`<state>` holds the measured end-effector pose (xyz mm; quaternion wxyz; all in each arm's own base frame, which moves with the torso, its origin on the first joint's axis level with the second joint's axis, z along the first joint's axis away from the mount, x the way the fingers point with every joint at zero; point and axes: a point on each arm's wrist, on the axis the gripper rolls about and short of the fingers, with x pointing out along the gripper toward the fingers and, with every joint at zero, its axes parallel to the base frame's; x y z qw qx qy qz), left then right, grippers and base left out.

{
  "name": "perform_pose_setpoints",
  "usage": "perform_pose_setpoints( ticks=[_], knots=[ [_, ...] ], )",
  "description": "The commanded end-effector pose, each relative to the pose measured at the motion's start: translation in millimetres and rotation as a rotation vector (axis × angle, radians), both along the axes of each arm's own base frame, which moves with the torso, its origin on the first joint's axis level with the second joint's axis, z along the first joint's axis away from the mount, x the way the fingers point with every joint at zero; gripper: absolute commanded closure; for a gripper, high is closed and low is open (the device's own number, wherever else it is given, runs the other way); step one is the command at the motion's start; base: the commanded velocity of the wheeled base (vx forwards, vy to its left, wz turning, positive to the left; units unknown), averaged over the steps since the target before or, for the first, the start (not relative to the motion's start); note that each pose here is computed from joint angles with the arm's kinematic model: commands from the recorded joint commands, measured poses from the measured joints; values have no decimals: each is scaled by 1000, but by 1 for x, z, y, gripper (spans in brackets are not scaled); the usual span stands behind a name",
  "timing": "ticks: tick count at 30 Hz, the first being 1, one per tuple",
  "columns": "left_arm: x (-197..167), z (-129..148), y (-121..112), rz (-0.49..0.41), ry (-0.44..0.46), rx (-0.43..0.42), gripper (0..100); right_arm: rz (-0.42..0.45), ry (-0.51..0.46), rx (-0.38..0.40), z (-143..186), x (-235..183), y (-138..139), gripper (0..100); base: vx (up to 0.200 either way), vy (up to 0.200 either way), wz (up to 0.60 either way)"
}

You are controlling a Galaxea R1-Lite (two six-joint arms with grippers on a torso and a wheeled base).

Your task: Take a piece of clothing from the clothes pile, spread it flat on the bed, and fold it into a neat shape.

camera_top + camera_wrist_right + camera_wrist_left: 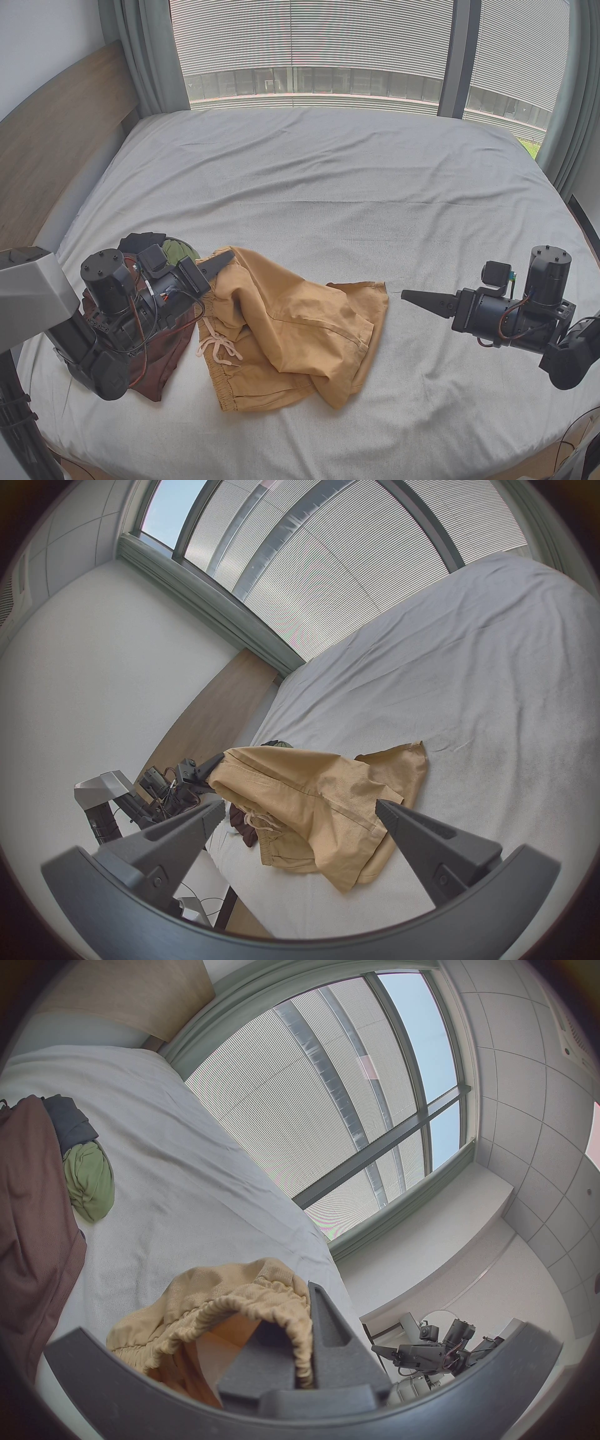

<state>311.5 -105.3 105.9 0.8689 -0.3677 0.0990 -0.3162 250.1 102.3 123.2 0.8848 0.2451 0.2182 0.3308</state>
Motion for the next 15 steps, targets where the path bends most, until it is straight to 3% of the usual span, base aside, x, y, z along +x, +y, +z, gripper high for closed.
perform_pose_setpoints(
  ticks=[1,15],
  knots=[
    [1,-3,0,-1,7,3,100,7,58,-16,-26,12,5,0,0,0,0],
    [2,-4,2,5,11,3,100,20,153,72,-63,29,21,0,0,0,0]
  ],
)
